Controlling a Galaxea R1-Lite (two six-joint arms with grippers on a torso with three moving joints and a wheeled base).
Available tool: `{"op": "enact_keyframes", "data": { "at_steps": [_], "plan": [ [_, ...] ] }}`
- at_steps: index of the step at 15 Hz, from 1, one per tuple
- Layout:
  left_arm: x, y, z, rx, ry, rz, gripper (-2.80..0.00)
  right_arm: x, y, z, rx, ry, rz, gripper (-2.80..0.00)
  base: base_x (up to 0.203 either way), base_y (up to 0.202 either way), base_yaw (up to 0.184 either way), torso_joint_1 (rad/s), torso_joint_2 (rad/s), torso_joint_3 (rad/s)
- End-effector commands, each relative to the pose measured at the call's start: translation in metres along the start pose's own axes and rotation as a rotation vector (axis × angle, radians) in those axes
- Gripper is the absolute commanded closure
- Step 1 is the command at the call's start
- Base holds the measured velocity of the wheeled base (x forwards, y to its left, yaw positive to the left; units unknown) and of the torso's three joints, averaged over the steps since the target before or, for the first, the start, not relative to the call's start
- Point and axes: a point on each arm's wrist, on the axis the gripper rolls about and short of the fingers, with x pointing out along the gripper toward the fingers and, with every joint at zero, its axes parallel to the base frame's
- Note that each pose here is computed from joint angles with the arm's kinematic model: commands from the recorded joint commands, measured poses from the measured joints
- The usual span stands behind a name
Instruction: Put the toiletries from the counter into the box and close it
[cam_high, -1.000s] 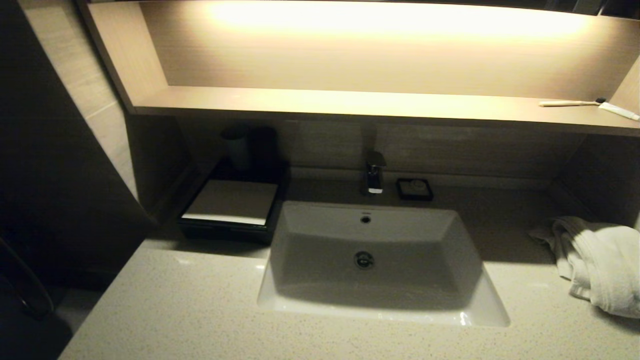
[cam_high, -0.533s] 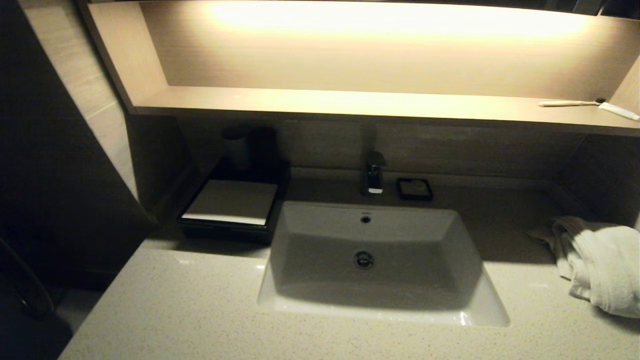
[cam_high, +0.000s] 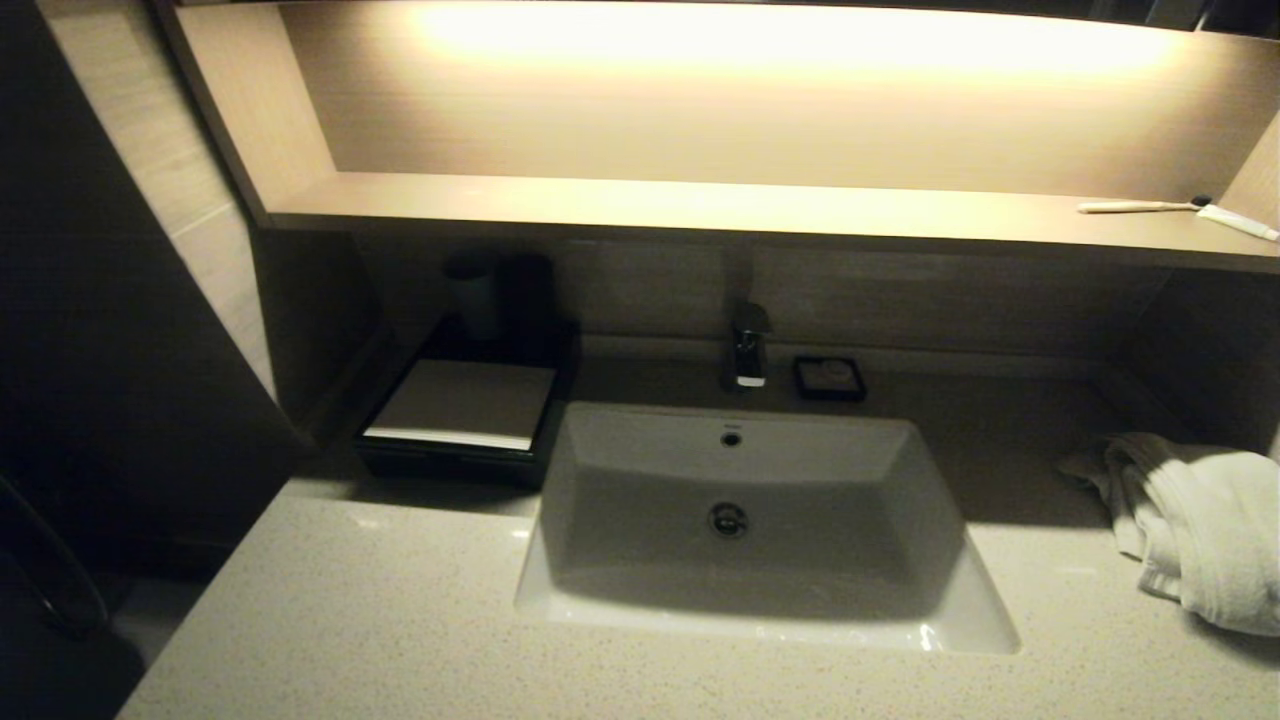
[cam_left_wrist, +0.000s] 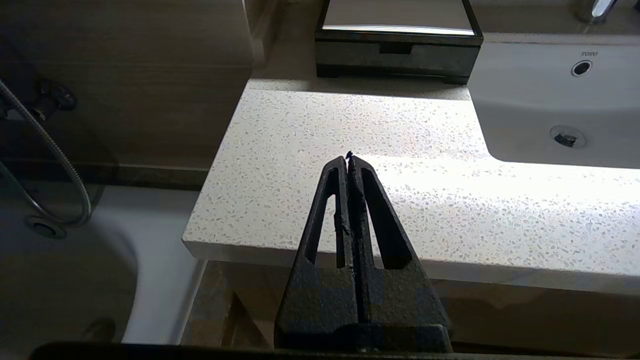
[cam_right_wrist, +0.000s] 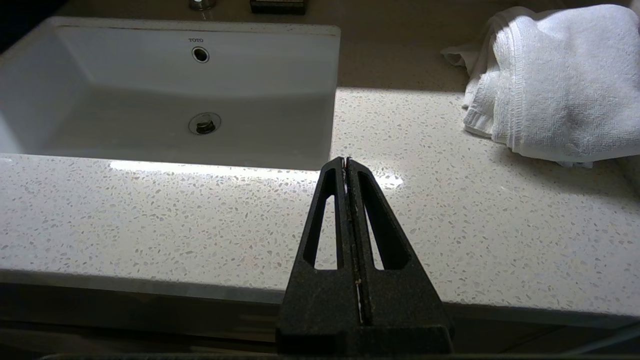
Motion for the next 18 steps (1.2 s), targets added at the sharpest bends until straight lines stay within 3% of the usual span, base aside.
{"op": "enact_keyframes", "data": {
  "at_steps": [1,18],
  "plan": [
    [0.0002,0.0000,-0.0001,0.000,0.002,0.000,0.00,0.0000,0.0000,0.0000,0.000,0.000,0.001,0.00,0.000,0.000,0.000,0.000,0.00,0.000],
    [0.0001,0.0000,-0.0001,0.000,0.000,0.001,0.00,0.0000,0.0000,0.0001,-0.002,-0.001,0.001,0.00,0.000,0.000,0.000,0.000,0.00,0.000]
  ]
}}
